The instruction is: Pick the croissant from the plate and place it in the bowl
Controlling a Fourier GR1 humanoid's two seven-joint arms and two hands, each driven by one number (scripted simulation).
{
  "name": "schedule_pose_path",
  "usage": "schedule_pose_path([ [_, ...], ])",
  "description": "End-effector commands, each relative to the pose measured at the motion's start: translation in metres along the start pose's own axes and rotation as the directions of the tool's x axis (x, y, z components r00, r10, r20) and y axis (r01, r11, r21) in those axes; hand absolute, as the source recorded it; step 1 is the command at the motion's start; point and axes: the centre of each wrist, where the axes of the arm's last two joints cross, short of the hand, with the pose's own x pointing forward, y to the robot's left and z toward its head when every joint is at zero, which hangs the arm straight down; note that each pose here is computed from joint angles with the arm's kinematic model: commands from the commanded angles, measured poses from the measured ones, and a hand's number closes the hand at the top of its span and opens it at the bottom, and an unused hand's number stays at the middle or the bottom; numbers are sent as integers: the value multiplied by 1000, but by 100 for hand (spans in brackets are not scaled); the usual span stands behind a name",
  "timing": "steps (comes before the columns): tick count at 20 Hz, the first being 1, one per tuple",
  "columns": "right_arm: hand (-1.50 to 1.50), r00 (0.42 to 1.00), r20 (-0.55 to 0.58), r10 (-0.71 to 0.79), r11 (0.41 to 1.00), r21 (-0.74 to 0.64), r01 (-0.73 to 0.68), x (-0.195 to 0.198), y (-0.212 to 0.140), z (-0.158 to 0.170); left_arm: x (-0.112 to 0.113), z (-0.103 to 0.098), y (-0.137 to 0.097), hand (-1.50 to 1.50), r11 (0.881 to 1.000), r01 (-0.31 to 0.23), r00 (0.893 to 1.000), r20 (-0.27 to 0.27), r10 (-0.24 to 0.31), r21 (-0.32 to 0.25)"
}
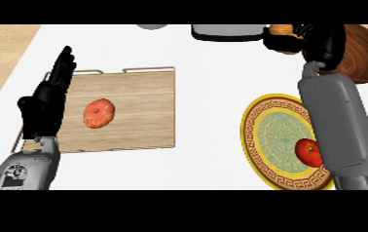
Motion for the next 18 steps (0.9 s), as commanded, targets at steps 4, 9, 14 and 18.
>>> schedule_pose_path([
  [4,150,999,-17,37,989,-144,-39,-60,-41,-59,-6,-5,-2,0,1000,-3,1000,12,3,8],
  [9,150,986,-19,165,965,-203,-165,-120,-53,-66,-2,-3,0,0,1000,-20,1000,11,20,-20],
  [14,150,939,-57,340,909,-237,-344,-151,-61,-70,13,-14,-12,0,1000,-11,1000,18,12,-26],
  [18,150,928,-125,350,886,-278,-372,-178,-89,-75,5,-3,-12,0,999,-14,999,35,15,-43],
])
